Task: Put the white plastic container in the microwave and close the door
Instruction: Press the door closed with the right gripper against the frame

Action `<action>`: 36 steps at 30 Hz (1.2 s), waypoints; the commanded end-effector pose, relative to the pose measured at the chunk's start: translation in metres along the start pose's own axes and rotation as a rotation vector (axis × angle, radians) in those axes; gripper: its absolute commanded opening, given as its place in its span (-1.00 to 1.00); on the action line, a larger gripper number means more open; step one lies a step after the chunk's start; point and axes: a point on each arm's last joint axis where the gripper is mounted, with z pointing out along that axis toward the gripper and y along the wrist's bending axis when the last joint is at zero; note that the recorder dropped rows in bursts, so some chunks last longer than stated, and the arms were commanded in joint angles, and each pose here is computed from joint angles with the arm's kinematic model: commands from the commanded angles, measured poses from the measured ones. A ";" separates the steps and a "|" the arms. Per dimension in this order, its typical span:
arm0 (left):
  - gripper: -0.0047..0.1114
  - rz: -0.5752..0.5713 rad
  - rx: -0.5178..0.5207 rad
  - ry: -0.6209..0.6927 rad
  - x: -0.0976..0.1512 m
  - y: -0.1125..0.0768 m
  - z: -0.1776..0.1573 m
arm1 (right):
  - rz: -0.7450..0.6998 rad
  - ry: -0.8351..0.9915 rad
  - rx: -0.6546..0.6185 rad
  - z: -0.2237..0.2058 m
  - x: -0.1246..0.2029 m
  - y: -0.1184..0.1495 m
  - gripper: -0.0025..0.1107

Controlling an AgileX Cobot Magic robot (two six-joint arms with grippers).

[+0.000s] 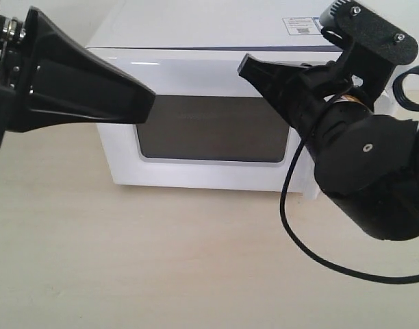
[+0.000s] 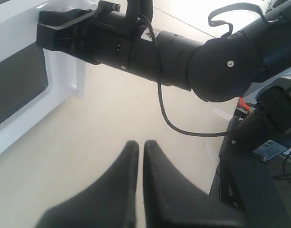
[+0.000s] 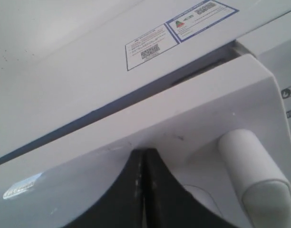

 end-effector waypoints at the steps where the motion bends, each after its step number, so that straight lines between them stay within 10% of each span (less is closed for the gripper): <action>1: -0.84 -0.003 0.009 0.004 0.001 -0.001 0.001 | -0.029 -0.014 0.010 0.004 -0.001 -0.001 -0.96; 23: -0.84 -0.007 0.007 0.001 0.001 0.000 0.001 | -0.062 0.031 -0.019 0.013 -0.013 0.006 -0.96; 36: -0.84 0.002 0.043 0.035 0.005 -0.008 -0.007 | -0.485 0.182 -0.347 -0.046 -0.052 0.016 -0.96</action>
